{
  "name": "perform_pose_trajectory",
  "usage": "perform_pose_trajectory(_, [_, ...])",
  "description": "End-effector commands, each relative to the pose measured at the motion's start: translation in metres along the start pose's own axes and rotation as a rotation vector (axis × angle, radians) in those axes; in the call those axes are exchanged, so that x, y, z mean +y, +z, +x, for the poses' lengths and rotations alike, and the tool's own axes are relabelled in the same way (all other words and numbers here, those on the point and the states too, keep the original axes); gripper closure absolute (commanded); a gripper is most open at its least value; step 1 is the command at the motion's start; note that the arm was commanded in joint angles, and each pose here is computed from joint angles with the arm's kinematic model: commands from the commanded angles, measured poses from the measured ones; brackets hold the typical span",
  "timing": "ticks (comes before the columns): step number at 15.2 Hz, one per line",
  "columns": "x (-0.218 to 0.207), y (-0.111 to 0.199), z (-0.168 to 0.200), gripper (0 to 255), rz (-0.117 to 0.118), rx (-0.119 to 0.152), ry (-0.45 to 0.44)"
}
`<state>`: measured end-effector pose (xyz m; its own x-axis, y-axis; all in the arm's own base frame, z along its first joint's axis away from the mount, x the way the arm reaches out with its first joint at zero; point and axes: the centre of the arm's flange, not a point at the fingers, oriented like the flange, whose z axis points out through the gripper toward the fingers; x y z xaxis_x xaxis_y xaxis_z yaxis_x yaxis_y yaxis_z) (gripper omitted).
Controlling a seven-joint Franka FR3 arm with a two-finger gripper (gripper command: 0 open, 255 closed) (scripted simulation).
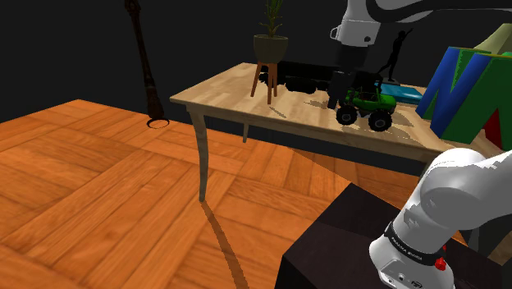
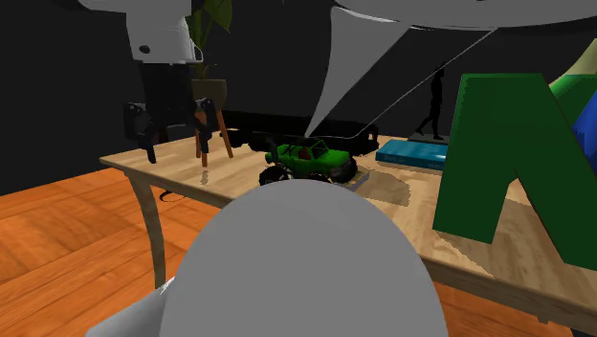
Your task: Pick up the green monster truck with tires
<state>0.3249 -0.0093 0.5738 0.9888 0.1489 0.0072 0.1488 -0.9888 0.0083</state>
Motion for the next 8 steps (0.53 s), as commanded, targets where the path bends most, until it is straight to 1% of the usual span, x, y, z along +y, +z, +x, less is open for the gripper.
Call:
perform_pose_trajectory(1, [0.000, 0.000, 0.000, 0, 0.000, 0.000, 0.000])
perform_pose_trajectory(8, [0.085, -0.006, 0.030, 0, -0.040, -0.060, 0.202])
